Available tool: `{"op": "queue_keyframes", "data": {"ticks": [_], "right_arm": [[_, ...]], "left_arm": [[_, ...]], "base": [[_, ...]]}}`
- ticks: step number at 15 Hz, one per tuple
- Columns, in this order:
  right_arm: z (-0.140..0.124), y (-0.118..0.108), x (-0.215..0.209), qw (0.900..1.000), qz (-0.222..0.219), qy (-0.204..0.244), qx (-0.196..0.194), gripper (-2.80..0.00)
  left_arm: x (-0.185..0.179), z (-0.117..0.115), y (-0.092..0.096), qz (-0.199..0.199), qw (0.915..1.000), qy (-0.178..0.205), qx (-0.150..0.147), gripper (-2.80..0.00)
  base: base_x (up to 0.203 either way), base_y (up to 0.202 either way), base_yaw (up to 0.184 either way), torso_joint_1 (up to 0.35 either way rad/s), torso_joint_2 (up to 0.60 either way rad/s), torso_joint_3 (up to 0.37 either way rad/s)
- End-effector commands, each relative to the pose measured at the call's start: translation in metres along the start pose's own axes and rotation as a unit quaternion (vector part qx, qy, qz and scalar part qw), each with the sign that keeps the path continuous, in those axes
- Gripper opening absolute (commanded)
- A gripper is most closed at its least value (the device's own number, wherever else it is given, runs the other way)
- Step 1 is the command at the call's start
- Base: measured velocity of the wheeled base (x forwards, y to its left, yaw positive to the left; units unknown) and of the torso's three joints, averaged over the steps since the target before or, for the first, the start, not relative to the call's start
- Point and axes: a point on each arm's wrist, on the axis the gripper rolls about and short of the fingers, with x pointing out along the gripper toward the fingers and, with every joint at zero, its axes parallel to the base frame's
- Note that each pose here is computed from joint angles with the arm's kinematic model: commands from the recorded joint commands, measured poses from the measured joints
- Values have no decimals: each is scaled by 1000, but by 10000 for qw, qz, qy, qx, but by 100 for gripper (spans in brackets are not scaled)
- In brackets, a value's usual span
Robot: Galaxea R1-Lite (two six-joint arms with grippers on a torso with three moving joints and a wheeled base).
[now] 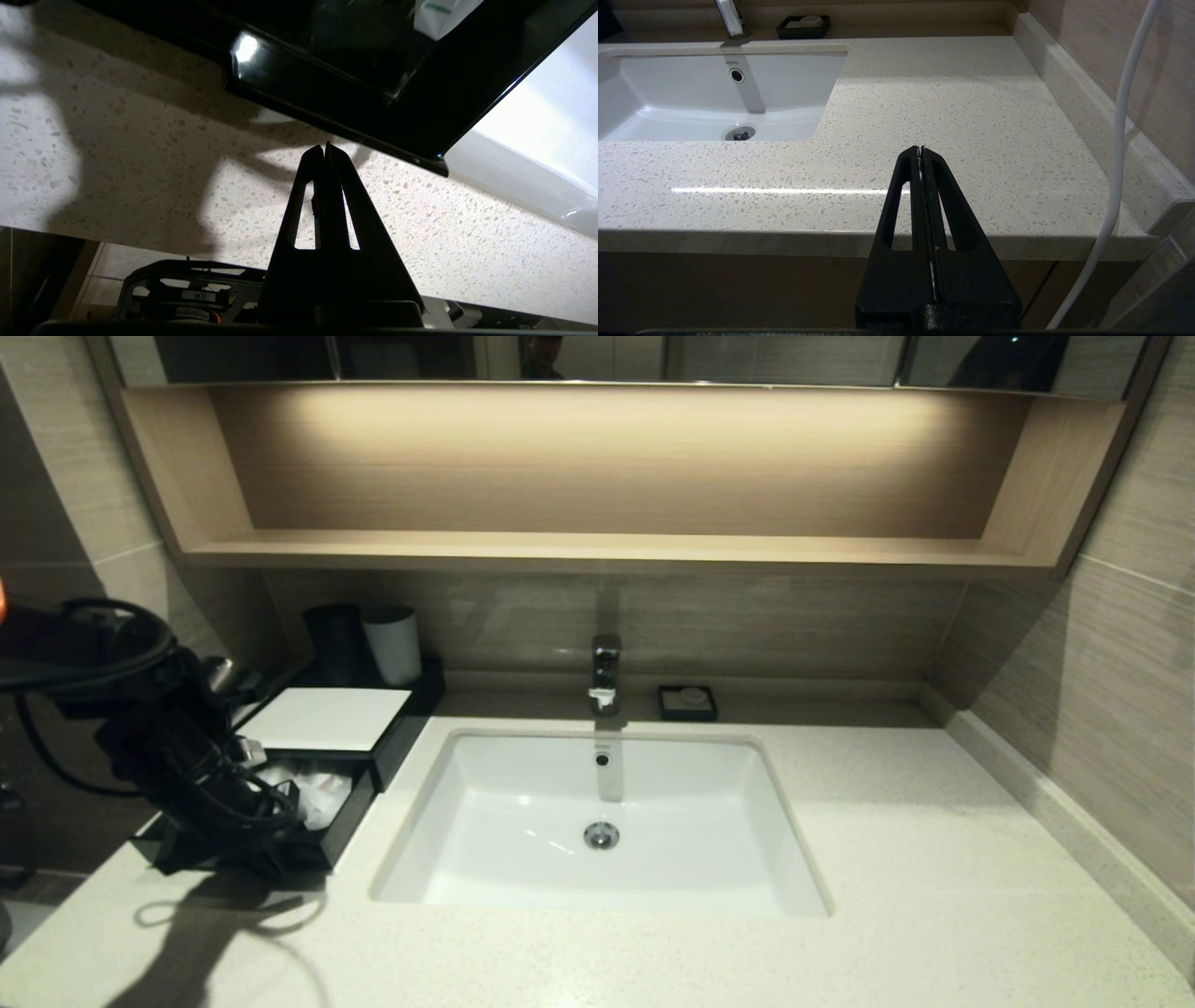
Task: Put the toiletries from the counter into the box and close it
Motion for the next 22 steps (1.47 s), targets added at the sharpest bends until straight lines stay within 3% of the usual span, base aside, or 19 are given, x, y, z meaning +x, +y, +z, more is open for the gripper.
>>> {"op": "queue_keyframes", "data": {"ticks": [1, 9, 18, 22], "right_arm": [[0, 0, 0, 10000, 1, 2, 0, -280], [0, 0, 0, 10000, 1, 2, 0, -280], [0, 0, 0, 10000, 1, 2, 0, -280], [0, 0, 0, 10000, 1, 2, 0, -280]], "left_arm": [[3, 2, 0, -10, 10000, -2, -13, -280], [21, 15, 0, 46, 9998, -146, -82, -280], [16, 18, -2, -6, 9995, -302, -71, -280], [17, 23, -4, -106, 9983, -574, -27, -280]], "base": [[0, 0, 0, 0, 0, 0], [0, 0, 0, 0, 0, 0], [0, 0, 0, 0, 0, 0], [0, 0, 0, 0, 0, 0]]}}
